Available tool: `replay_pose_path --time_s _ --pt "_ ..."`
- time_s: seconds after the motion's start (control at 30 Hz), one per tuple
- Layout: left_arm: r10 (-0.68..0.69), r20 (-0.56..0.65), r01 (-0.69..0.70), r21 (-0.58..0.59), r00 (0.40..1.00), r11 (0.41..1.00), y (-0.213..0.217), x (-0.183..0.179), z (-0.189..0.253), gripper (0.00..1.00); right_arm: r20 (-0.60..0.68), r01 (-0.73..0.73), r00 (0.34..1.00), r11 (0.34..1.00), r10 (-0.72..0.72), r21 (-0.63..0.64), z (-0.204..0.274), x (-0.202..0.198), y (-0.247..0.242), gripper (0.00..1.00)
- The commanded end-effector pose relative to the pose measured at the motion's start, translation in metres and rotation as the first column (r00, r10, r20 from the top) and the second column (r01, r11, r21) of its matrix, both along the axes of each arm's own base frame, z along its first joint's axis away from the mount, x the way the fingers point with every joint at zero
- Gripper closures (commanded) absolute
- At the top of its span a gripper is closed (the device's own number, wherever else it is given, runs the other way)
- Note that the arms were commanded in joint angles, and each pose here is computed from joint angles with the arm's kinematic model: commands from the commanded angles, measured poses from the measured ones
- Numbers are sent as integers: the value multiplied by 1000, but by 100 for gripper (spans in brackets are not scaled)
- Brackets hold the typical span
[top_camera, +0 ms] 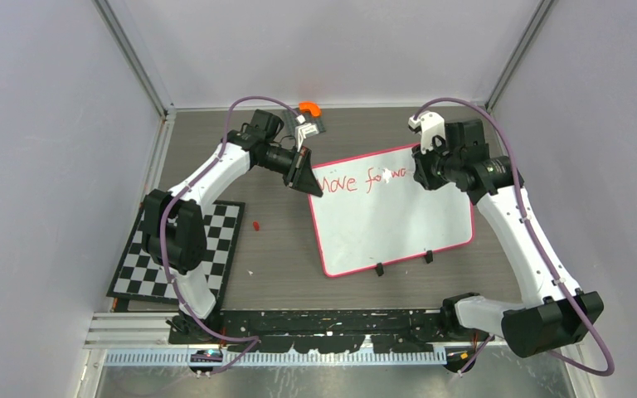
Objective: Write a sentence on the whiteboard
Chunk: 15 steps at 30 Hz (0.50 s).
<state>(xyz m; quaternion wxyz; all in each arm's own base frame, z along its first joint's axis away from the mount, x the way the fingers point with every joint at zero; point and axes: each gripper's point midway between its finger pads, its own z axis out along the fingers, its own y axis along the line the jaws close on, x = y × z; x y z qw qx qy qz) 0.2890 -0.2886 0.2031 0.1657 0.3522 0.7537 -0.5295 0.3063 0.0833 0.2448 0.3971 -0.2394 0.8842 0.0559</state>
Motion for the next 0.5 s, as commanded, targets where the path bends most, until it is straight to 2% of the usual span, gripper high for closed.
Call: replay_pose_path --time_s 0.0,0.47 --pt "7 25 -8 19 1000 1000 -4 6 -1 100 81 21 997 1000 -21 2 21 15 -2 100" --pt "8 30 -8 17 1000 1000 -4 5 2 100 98 34 995 999 -34 9 27 16 -4 100"
